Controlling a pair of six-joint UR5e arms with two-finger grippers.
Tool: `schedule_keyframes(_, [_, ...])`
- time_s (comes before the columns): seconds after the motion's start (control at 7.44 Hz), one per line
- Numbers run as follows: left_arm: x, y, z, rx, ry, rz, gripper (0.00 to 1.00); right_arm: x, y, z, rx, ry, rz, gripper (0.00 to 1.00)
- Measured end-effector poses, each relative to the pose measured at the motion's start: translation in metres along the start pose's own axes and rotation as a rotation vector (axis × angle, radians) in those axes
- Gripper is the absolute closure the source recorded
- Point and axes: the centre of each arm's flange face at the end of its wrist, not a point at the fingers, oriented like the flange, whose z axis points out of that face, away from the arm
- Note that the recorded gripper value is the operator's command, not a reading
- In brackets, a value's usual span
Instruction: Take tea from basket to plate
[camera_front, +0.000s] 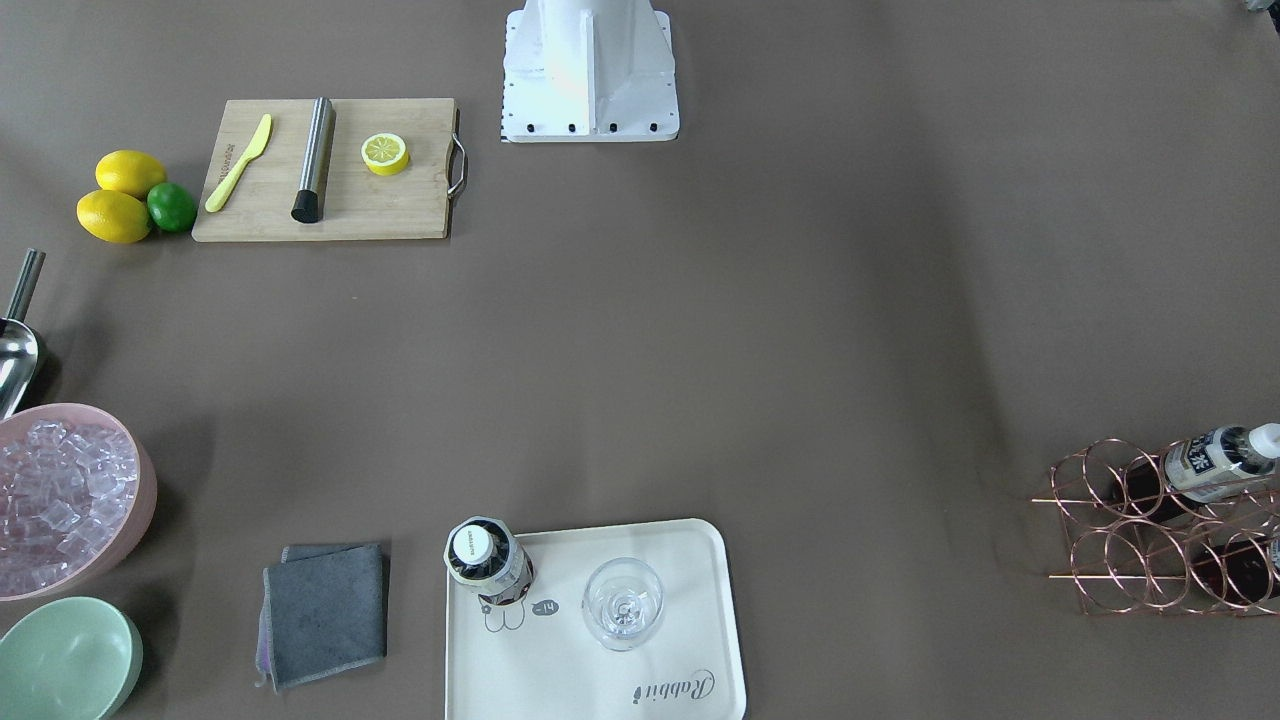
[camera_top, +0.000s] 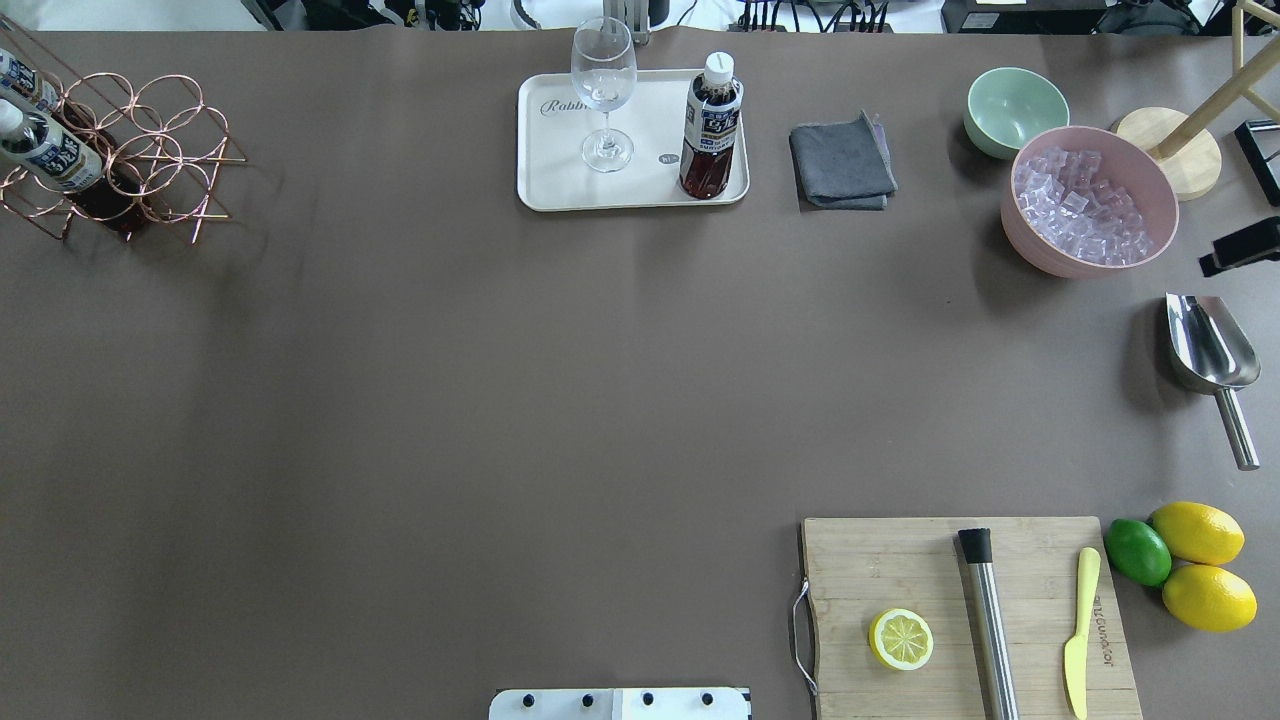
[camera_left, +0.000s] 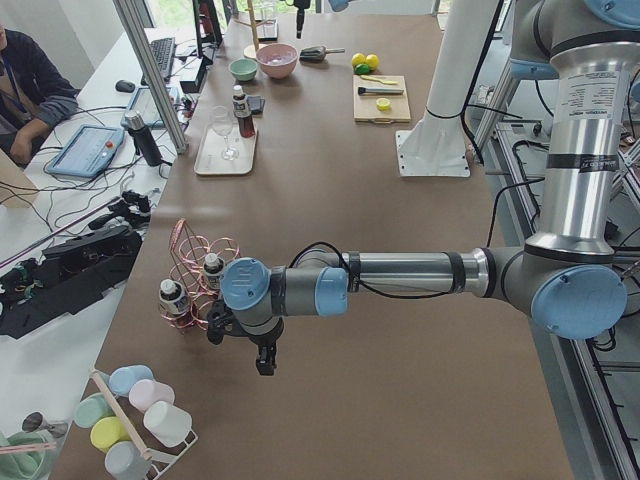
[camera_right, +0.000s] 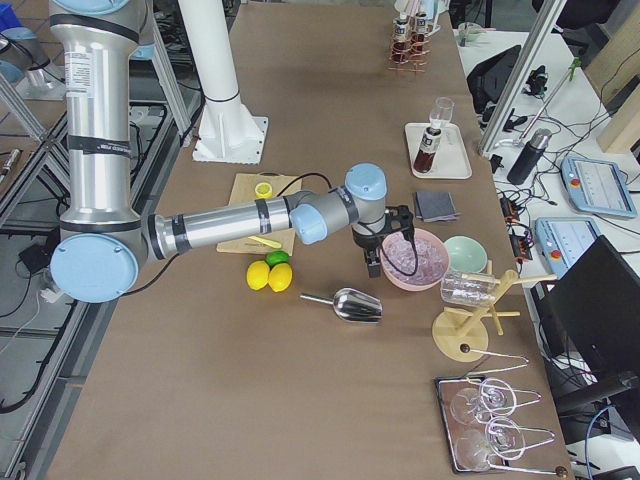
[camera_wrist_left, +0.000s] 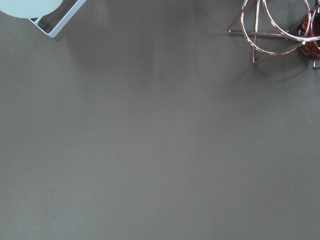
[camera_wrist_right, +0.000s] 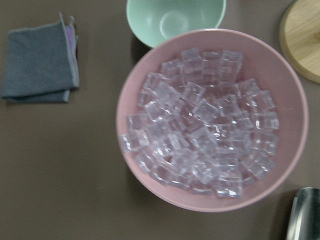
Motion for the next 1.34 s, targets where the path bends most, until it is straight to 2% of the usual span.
schedule_keyframes(0.27, [0.000, 0.000, 0.000, 0.000, 0.000, 0.000, 0.03, 0.090, 0.027, -0.005, -0.050, 0.070, -0.089, 0.00])
schedule_keyframes(0.4, [-0.001, 0.000, 0.000, -0.001, 0.000, -0.001, 0.03, 0.118, 0.026, -0.013, -0.081, 0.073, -0.061, 0.00])
schedule_keyframes(0.54, [-0.001, 0.000, 0.001, -0.001, 0.000, -0.001, 0.03, 0.131, 0.013, -0.028, -0.109, 0.049, -0.002, 0.00])
schedule_keyframes(0.81, [-0.001, 0.001, 0.001, -0.002, 0.000, -0.002, 0.03, 0.136, -0.010, -0.049, -0.149, 0.026, 0.080, 0.00])
schedule_keyframes(1.34, [-0.003, 0.003, 0.003, -0.006, 0.000, -0.005, 0.03, 0.146, -0.001, -0.043, -0.176, 0.025, 0.113, 0.00])
